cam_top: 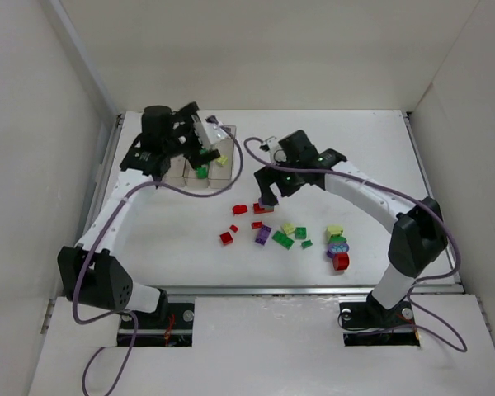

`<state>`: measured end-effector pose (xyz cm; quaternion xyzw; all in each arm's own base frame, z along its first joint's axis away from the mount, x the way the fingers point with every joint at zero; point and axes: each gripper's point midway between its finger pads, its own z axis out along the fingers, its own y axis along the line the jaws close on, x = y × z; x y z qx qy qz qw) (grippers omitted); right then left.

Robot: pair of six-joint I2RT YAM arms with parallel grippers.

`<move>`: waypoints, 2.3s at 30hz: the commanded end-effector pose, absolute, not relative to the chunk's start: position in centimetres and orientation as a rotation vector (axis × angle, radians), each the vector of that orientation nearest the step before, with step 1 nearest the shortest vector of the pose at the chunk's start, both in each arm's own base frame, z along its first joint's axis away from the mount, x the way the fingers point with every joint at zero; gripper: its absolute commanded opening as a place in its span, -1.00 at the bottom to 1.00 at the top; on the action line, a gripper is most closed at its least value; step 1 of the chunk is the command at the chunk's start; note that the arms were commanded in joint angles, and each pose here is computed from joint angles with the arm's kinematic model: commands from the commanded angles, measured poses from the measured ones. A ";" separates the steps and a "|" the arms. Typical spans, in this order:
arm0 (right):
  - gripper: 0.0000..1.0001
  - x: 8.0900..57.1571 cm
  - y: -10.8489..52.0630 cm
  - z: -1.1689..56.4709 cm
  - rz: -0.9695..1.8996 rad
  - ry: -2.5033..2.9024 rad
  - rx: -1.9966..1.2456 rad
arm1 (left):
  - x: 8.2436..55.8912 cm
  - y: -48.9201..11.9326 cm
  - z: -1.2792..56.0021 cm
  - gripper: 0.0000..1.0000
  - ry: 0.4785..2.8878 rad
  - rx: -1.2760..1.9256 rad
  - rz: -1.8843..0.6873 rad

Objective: Sort the legos into containers by color

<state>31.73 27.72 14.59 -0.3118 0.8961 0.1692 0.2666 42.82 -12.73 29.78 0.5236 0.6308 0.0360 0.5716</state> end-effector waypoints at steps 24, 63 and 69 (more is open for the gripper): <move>1.00 35.2 17.6 16.1 0.280 2.370 -0.380 | 35.1 -34.4 7.8 0.77 1.756 1.797 -0.558; 1.00 35.3 13.4 21.4 0.206 2.283 -0.266 | 33.0 -31.8 5.3 -1.00 1.865 1.894 -0.673; 1.00 35.2 12.2 23.9 0.199 2.217 -0.238 | 35.2 -32.9 12.0 -1.00 1.818 1.719 -0.785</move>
